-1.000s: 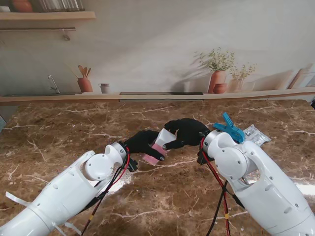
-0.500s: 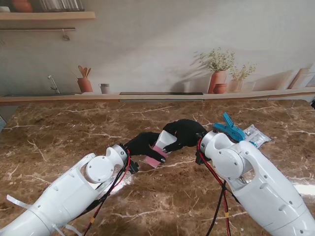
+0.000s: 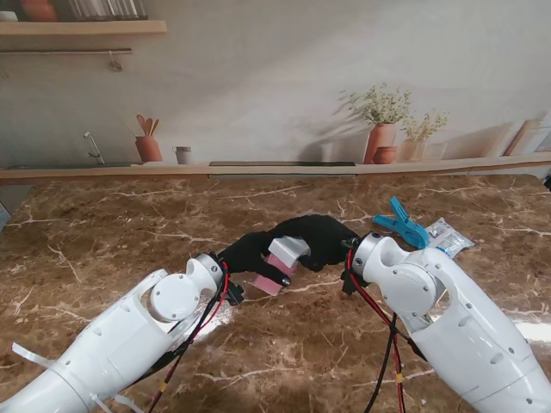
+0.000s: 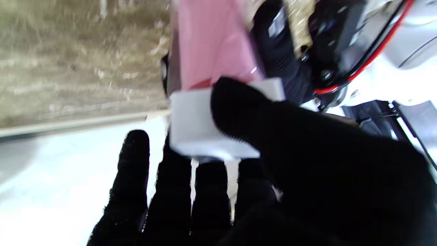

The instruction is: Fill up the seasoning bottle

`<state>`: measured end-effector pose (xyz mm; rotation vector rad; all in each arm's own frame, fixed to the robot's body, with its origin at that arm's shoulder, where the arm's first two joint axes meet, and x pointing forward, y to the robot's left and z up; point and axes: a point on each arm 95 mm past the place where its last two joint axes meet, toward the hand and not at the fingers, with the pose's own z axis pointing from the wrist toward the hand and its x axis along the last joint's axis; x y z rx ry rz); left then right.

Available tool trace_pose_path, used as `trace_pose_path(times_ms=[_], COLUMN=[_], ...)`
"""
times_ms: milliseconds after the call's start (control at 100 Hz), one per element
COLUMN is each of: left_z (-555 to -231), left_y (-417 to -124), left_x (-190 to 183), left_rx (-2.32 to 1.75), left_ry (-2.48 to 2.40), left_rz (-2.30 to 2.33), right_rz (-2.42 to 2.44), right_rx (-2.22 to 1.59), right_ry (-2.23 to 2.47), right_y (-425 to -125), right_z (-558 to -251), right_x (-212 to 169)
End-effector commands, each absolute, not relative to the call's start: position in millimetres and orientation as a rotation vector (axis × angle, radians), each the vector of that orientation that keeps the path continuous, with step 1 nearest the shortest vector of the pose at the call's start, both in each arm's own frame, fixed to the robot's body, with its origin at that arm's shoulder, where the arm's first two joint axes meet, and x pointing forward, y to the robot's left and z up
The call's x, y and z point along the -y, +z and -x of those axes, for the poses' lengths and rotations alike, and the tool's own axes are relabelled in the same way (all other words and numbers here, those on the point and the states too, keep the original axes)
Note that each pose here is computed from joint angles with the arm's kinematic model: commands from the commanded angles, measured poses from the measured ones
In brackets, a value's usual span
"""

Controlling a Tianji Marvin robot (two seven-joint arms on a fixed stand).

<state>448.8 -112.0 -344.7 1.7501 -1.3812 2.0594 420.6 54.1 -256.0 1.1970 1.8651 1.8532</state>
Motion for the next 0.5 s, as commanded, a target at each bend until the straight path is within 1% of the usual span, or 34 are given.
trace_pose_path(times_ms=[0,130,230,360,490], left_z=[-453,-452,-452,-451,-449], left_y=[-332,-332,-332,-332,-330], left_x=[118,118,118,118,119], left_rx=[1.360,1.367,1.371,1.385,1.396], left_ry=[2.098,2.101,2.105,2.109,2.117], left_rz=[-1.719,-1.717,-1.715,-1.707,-1.692], right_rz=[-1.264,-1.301,-1.332,-1.357,-1.390], right_rx=[-1.936,-1.952,-1.881,-1.766,-1.744], right_ry=[1.835,1.844,1.832,1.720,1.632], right_y=[-263,-257,-253,-249,-248], right_z=[-411,-405,-401,-401,-406], right_x=[-55,-53,-54,-55,-56])
